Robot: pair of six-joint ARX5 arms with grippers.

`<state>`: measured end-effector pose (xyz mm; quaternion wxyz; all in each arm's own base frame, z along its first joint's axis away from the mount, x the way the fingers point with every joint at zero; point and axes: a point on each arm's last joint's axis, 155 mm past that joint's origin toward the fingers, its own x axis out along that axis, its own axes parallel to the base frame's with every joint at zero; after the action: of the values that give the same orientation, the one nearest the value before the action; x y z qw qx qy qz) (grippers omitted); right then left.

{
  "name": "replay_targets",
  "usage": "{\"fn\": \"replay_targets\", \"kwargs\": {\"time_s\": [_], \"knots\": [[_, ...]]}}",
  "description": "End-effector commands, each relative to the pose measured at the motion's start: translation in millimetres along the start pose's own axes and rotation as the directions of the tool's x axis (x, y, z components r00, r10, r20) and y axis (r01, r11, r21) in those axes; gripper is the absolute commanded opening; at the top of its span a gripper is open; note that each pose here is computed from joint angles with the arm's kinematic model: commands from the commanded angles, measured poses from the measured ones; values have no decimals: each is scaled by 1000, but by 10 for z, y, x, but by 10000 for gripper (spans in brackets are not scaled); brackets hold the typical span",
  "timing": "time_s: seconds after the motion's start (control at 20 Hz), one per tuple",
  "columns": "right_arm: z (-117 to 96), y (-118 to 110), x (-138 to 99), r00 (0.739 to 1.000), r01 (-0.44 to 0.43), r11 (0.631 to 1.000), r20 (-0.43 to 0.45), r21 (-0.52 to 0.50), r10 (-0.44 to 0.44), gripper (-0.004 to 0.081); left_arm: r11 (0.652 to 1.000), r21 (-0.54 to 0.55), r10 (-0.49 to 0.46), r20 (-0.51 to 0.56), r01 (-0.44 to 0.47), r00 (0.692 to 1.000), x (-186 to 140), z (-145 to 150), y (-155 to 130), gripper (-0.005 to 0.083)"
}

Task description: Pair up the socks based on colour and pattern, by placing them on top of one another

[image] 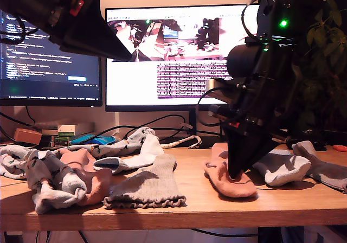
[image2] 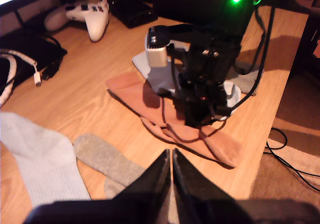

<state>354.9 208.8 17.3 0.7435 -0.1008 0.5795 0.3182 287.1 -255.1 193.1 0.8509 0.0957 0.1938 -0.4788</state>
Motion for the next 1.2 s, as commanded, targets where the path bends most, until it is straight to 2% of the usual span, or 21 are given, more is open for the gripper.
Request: {"fn": "replay_targets", "kwargs": {"time_s": [0.0,0.15,0.45,0.6,0.75,0.8,0.95,1.15], "knots": [[34,49,60,1000,1,997,5,-72,-1,-13,1000,16,7,28,-7,1000,-12,69,16,-24],[94,218,117,1000,8,986,16,-167,-5,-13,1000,15,9,39,-9,999,-13,97,22,-24],[153,497,191,1000,0,958,28,-287,9,-13,1000,11,8,36,-8,999,-13,91,19,-24],[93,422,195,999,42,943,4,-329,-43,-13,1000,10,7,35,-8,999,-12,89,18,-24],[89,267,165,995,92,943,0,-319,-98,-9,1000,2,-2,36,2,999,-12,91,1,-24],[85,261,147,995,91,945,-7,-315,-98,21,1000,3,-6,37,6,999,-13,92,-7,-24],[104,290,46,995,79,953,-32,-293,-92,194,1000,3,-11,39,11,999,-13,96,-16,-24],[120,430,-128,996,17,967,-76,-254,-38,270,1000,4,-11,40,10,999,-13,98,-15,-24]]}}
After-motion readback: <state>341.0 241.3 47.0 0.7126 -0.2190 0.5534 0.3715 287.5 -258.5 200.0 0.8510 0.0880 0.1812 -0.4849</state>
